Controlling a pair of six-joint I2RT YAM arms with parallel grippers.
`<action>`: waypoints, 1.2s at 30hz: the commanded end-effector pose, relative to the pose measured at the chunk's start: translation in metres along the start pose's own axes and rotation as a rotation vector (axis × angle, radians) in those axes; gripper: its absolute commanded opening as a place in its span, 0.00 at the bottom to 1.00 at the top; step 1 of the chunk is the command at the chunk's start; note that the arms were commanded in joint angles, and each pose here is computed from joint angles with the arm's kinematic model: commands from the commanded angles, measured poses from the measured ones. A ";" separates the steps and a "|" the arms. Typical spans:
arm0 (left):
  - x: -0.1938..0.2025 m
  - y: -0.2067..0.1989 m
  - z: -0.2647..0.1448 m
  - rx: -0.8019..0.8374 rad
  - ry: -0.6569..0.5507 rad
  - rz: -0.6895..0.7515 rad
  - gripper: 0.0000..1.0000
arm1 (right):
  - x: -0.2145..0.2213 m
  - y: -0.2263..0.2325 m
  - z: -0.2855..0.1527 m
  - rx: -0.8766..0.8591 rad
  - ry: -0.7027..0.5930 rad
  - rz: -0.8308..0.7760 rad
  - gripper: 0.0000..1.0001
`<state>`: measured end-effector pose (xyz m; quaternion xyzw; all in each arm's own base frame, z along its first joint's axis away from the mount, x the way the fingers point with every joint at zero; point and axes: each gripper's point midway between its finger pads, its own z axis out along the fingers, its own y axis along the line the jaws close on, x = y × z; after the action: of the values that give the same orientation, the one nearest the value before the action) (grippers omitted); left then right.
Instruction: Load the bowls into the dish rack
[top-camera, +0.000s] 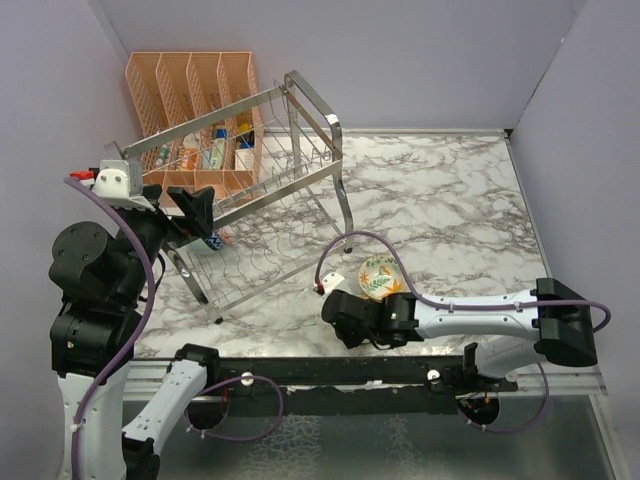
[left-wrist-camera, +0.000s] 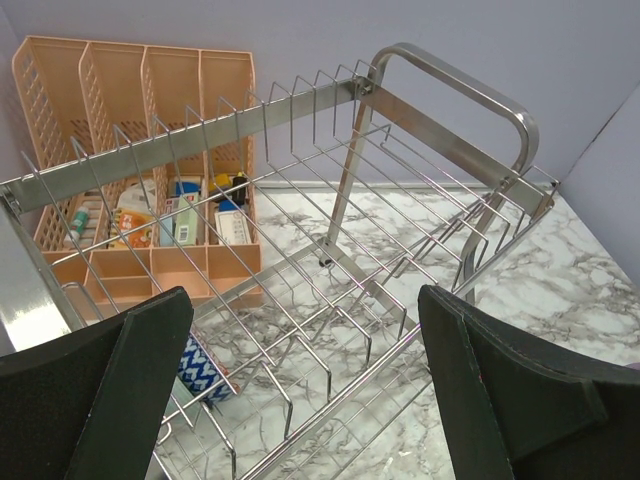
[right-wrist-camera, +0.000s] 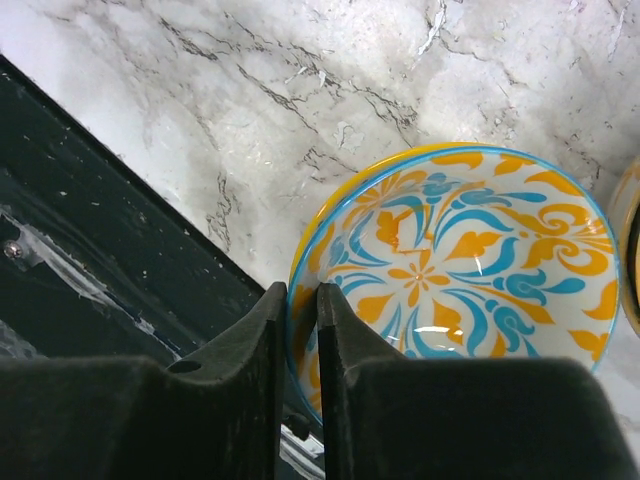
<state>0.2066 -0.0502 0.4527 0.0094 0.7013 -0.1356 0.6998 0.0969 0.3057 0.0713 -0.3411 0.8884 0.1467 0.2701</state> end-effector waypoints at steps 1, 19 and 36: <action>-0.004 0.003 -0.004 -0.016 -0.021 0.011 0.99 | -0.011 0.001 -0.018 0.017 -0.023 -0.001 0.01; -0.015 -0.001 -0.004 -0.004 -0.042 0.000 0.99 | -0.061 0.030 -0.085 -0.177 -0.150 -0.009 0.01; -0.034 -0.005 -0.009 0.009 -0.074 0.003 0.99 | -0.117 0.149 -0.139 -0.821 -0.299 -0.037 0.01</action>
<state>0.2006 -0.0490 0.4784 0.0101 0.6816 -0.1385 0.7184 0.0342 0.3716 0.2132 -0.3927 0.7800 0.4212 0.2449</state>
